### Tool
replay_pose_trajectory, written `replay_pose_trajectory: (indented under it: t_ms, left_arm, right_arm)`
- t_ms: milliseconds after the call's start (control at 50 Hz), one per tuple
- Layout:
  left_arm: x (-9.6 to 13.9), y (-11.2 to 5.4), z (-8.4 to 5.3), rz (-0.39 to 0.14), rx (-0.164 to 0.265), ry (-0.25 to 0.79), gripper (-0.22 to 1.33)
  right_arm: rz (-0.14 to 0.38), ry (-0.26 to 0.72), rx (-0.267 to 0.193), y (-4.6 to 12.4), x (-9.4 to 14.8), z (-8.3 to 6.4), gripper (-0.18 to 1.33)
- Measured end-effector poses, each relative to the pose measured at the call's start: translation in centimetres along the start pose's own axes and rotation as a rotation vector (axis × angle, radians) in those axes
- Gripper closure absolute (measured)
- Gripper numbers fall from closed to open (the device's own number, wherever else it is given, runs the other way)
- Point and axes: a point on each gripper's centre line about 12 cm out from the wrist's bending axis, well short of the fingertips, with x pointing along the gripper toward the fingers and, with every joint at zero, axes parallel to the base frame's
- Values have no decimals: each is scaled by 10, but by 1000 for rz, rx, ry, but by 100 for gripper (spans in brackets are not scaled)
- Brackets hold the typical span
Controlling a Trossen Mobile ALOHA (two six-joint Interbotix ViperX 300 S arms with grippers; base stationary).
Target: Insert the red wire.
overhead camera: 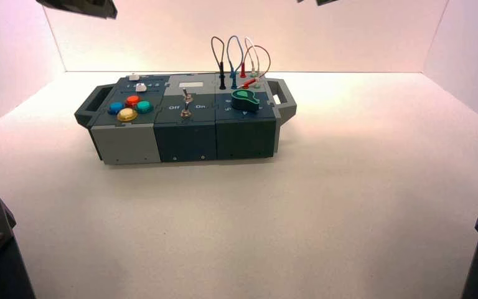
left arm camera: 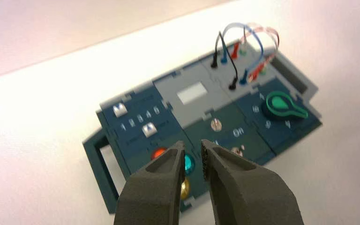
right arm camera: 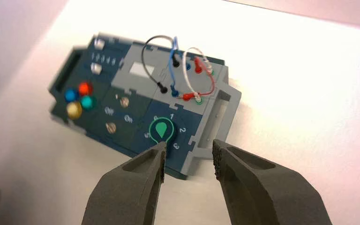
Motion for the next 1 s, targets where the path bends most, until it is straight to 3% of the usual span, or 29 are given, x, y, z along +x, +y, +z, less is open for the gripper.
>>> replay_pose_trajectory:
  t_ms: [80, 180, 260, 440, 560, 660, 740, 760, 780, 820, 900, 920, 940, 1000]
  left_arm:
    - [2, -1, -1, -8, 0, 28, 66]
    - [3, -1, 1, -15, 1, 48, 66]
    - [3, -1, 4, -19, -1, 51, 66]
    - [1, -2, 14, -24, -38, 29, 66]
    - [1, -1, 16, -21, -44, 15, 66]
    - [1, -1, 17, -18, -41, 7, 66]
    - [2, 0, 17, -16, -41, 7, 66]
    - [2, -1, 17, -17, -40, 7, 66]
    - [2, -1, 16, -17, -39, 9, 66]
    - [2, 0, 16, -16, -40, 9, 66]
    - [4, -1, 15, -16, -35, 17, 66]
    - [4, -1, 15, -16, -35, 17, 66]
    - [4, -1, 15, -17, -32, 18, 66]
    - [4, -1, 15, -17, -31, 18, 66]
  right_arm:
    - [-9, 18, -74, 4, 4, 4, 12]
    - [-18, 50, -102, 3, 9, 7, 12]
    - [-14, 80, -76, 3, 15, 9, 12]
    - [21, 120, 63, 7, 33, 11, 12]
    - [34, 136, 87, 10, 46, 12, 12]
    - [34, 155, 44, 12, 55, 12, 12]
    - [26, 178, -36, 14, 66, 13, 12]
    - [26, 178, -36, 14, 66, 13, 12]
    - [21, 184, -69, 15, 68, 15, 12]
    - [17, 189, -84, 15, 70, 15, 12]
    - [-7, 220, -182, 14, 74, 18, 12]
    - [-7, 220, -182, 14, 74, 18, 12]
    - [-17, 230, -226, 13, 74, 21, 12]
    - [-23, 250, -287, 14, 74, 23, 12]
